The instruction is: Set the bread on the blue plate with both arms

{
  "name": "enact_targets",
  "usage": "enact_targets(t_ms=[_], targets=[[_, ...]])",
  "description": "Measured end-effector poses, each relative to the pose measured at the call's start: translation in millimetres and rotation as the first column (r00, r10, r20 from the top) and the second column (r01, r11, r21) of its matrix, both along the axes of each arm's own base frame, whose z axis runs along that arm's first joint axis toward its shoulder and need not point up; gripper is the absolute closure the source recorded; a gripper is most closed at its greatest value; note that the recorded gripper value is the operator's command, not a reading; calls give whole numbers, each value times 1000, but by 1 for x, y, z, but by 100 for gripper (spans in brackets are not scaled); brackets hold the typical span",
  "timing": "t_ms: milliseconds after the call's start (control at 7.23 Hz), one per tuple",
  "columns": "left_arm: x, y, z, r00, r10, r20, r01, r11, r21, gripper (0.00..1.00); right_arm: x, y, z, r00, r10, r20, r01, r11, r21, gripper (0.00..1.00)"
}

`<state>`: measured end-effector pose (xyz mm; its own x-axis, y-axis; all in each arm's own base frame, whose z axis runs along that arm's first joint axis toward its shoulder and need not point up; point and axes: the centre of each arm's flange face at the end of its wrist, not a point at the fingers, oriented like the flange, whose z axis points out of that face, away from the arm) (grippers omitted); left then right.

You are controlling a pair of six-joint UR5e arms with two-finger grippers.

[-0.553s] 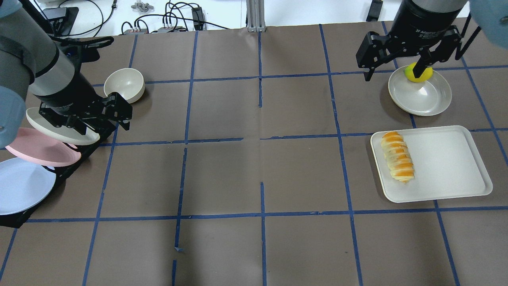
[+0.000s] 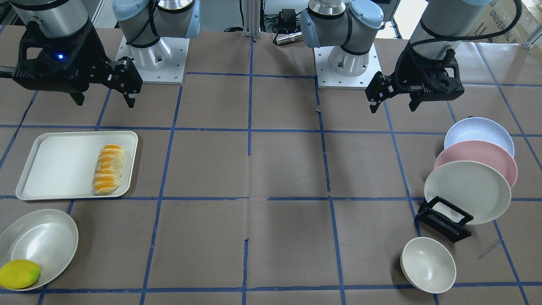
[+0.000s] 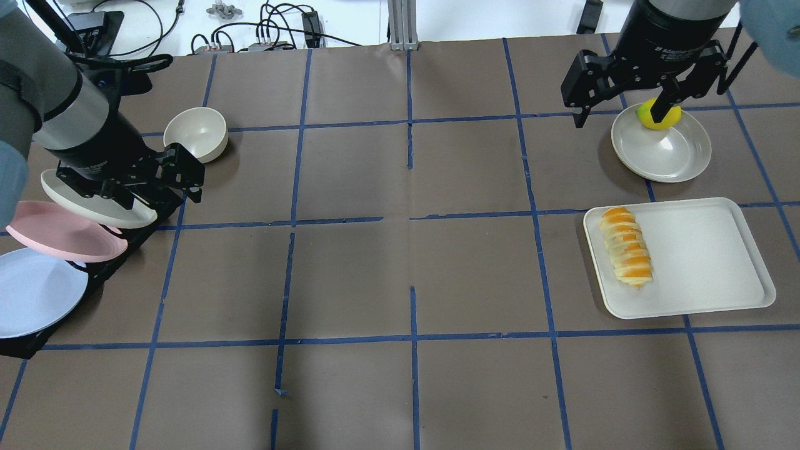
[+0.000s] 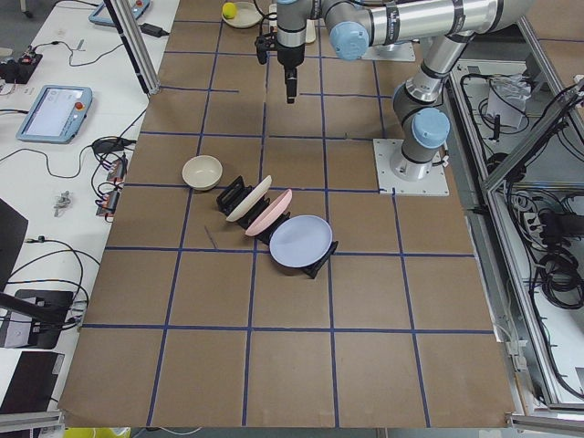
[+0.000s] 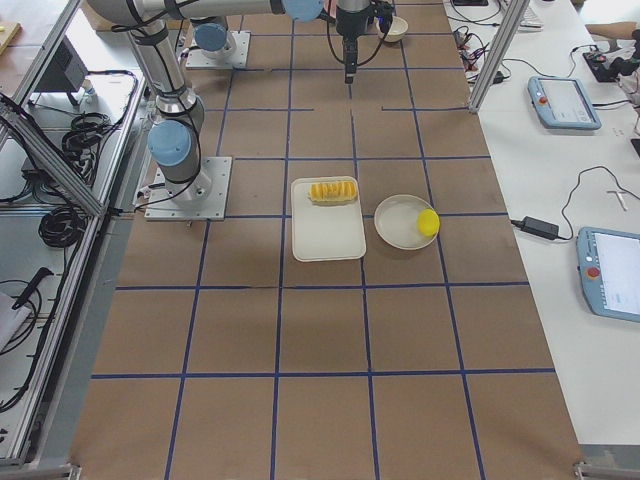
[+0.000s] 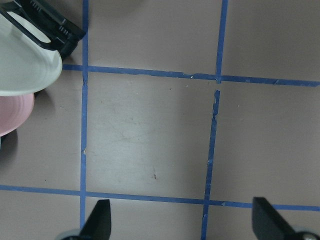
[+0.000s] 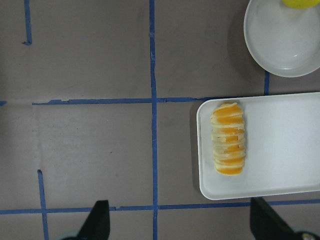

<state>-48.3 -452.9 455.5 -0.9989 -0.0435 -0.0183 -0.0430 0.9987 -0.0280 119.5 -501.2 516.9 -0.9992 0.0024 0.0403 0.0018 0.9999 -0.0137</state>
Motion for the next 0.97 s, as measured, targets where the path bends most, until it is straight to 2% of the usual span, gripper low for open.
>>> enact_targets(t_ms=[138, 277, 415, 553, 691, 968], targets=[[24, -2, 10, 999, -32, 10, 32, 999, -32, 0, -2, -1, -3, 1000, 0, 0, 0, 1000, 6, 0], [65, -5, 16, 999, -32, 22, 33, 998, -60, 0, -5, -8, -11, 1000, 8, -1, -8, 1000, 11, 0], [110, -3, 14, 1000, -9, 26, 11, 998, -65, 0, -11, -19, -24, 1000, 22, -1, -22, 1000, 15, 1], [152, 3, 6, 999, -22, 32, 23, 999, -49, 0, -21, -32, -38, 999, 42, 2, -42, 999, 25, 2], [204, 18, -1, 997, -66, 35, 67, 997, -32, 0, -37, -41, -56, 997, 77, 8, -77, 996, 47, 2], [329, 69, -22, 996, -80, -32, 78, 996, -53, 0, -79, -45, -98, 987, 156, 24, -157, 985, 74, 2]])
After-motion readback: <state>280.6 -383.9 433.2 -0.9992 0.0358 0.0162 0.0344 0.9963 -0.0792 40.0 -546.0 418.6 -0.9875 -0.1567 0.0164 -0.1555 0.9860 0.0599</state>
